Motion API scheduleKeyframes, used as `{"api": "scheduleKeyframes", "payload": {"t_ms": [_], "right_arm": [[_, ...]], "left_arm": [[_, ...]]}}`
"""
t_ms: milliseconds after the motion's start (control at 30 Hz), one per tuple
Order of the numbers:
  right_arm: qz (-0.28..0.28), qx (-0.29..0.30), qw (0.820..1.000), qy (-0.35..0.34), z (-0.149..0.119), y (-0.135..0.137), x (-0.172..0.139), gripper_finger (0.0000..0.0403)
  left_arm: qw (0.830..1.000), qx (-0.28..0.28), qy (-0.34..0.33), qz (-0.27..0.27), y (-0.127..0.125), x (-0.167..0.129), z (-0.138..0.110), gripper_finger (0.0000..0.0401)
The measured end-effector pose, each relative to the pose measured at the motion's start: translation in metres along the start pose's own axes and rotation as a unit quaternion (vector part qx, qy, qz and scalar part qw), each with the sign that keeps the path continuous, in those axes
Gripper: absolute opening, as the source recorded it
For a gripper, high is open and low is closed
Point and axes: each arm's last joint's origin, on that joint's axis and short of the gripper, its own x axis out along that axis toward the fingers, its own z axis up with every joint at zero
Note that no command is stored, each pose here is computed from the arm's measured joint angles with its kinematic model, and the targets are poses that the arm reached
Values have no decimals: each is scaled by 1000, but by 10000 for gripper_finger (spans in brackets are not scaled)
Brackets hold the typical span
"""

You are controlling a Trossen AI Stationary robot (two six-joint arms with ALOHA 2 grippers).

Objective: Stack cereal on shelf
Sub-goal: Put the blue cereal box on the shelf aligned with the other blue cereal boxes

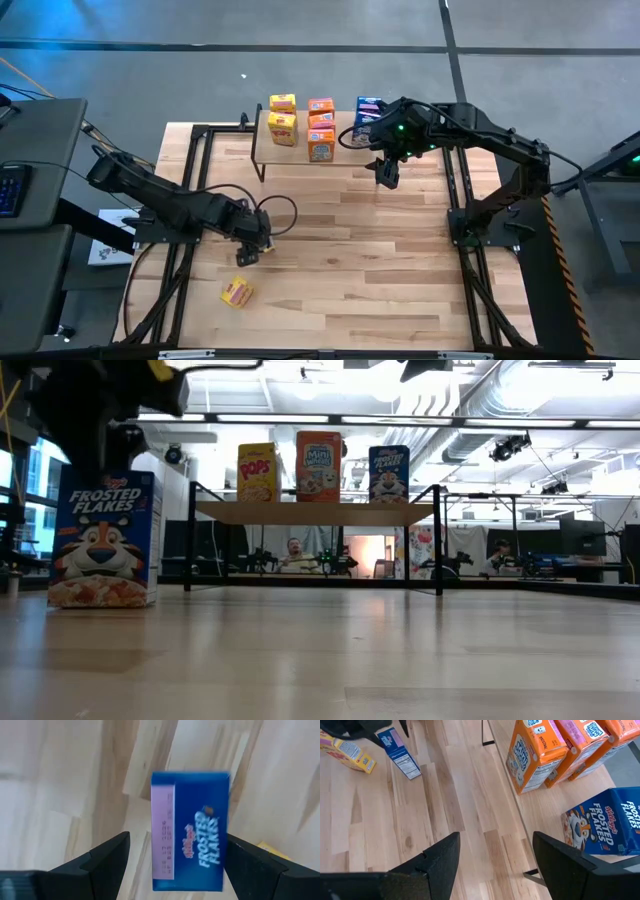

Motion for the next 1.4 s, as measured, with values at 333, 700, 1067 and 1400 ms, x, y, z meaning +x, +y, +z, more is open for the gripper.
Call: {"api": "scheduleKeyframes", "payload": {"t_ms": [333, 700, 1067, 1400], "right_arm": [[0, 0, 1000, 0, 0, 0, 0, 243], [0, 0, 1000, -1, 0, 0, 0, 243], [0, 2, 1000, -1, 0, 0, 0, 243], [3, 13, 1000, -1, 0, 0, 0, 243]], "left_arm": [[1000, -1, -3, -13, -1, 9, -2, 291], [1000, 9, -4, -14, -1, 9, -2, 250], [1000, 11, -11, -18, -2, 9, 0, 215], [999, 10, -19, -33, -4, 9, 2, 198]]}}
